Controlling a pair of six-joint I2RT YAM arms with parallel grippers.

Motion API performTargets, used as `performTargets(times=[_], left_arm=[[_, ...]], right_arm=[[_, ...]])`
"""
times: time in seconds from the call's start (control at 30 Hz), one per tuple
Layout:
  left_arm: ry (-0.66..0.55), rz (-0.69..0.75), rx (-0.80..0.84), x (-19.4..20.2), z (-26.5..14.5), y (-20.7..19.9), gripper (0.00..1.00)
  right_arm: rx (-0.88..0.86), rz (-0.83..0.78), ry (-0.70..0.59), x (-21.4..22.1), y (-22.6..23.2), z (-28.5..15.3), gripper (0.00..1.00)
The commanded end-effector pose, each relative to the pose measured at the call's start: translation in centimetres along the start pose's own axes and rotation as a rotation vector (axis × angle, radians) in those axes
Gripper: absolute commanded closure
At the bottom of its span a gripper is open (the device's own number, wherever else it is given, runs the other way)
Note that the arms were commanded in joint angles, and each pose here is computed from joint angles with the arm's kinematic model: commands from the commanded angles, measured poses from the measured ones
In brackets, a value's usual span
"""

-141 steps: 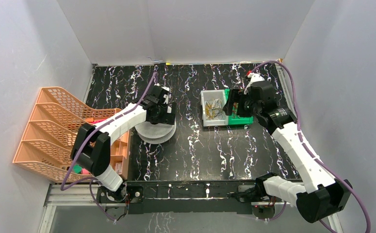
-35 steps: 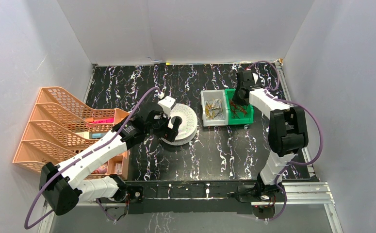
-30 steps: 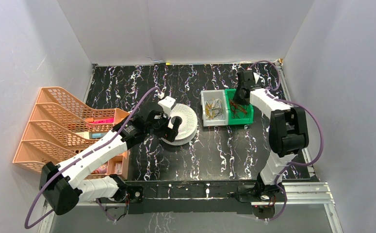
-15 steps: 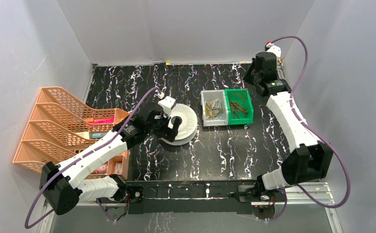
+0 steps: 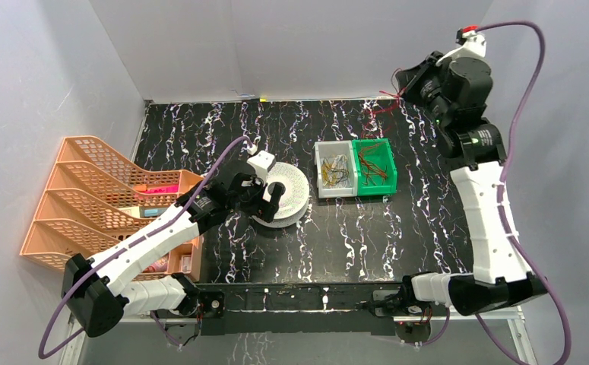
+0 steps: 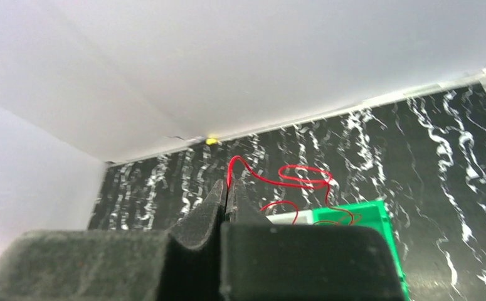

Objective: Wrap the cables

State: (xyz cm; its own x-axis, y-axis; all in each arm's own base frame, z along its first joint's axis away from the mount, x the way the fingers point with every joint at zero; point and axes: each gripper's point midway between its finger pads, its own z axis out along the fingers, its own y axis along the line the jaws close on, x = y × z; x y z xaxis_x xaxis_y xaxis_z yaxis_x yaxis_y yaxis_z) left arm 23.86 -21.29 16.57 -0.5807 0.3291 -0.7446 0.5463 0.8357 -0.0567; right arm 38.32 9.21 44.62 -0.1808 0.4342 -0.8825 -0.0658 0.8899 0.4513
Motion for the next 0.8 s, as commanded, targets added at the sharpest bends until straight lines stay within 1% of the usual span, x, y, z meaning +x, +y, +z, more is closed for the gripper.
performTargets(times=[0.0,0.27,0.47,0.63,0.77], left_arm=[[-0.038,-0.005,-0.013,-0.6,-1.0,0.4,0.02],[-0.07,-0.016,-0.009,-1.1,-1.7,0.4,0.02],[-0.11,-0.027,-0.007,-1.7,-2.5,0.4,0.02],[-0.152,-0.037,0.013,-2.5,-3.4,0.1,0.02],[-0.197,-0.052,0.046,-4.1,-4.9,-0.5,0.02]], right_arm=[[-0.205,0.012,-0.099,-5.0,4.8,-4.5,1.0],[-0.471,0.02,-0.207,-10.5,10.7,-12.1,1.0],[-0.644,0.036,-0.214,-11.8,13.7,-17.3,1.0],[-0.736,0.044,-0.2,-11.7,14.8,-20.8,1.0],[-0.797,0.053,-0.095,-8.7,14.9,-21.2,1.0]])
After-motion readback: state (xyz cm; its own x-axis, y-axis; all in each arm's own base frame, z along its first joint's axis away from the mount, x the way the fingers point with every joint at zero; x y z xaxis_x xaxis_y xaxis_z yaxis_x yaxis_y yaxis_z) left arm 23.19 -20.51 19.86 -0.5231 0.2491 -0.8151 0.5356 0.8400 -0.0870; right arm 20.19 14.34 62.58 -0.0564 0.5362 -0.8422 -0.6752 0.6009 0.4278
